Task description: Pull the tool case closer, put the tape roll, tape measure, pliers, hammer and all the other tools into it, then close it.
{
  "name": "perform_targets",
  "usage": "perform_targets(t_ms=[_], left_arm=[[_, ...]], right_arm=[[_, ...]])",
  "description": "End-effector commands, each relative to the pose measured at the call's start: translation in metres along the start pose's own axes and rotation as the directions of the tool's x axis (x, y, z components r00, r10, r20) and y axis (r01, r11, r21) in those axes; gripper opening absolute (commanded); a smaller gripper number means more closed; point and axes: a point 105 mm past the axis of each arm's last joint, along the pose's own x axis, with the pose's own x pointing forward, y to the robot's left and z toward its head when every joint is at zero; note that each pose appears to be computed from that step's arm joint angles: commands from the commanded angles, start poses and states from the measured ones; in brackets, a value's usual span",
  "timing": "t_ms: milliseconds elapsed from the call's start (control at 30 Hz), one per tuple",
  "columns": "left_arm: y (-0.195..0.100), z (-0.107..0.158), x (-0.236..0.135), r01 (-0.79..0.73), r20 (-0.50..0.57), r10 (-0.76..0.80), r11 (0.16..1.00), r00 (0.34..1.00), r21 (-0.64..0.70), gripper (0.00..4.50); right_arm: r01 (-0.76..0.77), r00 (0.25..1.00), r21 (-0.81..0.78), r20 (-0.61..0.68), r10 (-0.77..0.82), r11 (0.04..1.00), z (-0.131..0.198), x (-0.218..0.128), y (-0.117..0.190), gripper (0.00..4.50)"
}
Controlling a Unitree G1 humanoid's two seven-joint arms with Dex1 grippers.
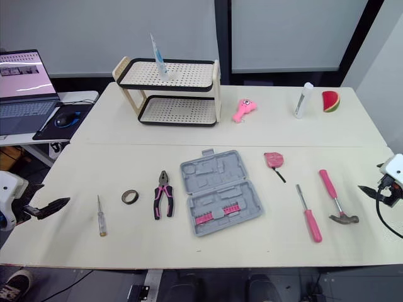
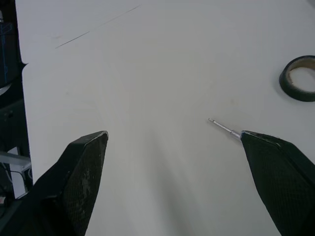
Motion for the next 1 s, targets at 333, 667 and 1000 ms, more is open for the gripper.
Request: perform_targets(t_ms=[333, 667, 1000], left_arm=[[-0.089, 0.069, 0.030, 0.308, 0.110, -0.328, 0.937, 0.938, 0.163, 2.28], [-0.156, 0.082, 0.062, 0.444, 0.092, -0.476, 0.863, 0.875, 0.242, 0.00], [-0.194, 0.084, 0.095, 0.491, 0.115, -0.519, 0.847, 0.847, 0.205, 0.00]], right_arm=[[-0.169, 0.973, -0.221, 0.117, 0.198, 0.961, 0.086, 0.055, 0.042, 2.16], [-0.209, 0.956, -0.267, 0.146, 0.253, 0.941, 0.122, 0.101, 0.073, 0.74], [-0.242, 0.947, -0.318, 0.129, 0.295, 0.917, 0.134, 0.136, 0.097, 0.01]])
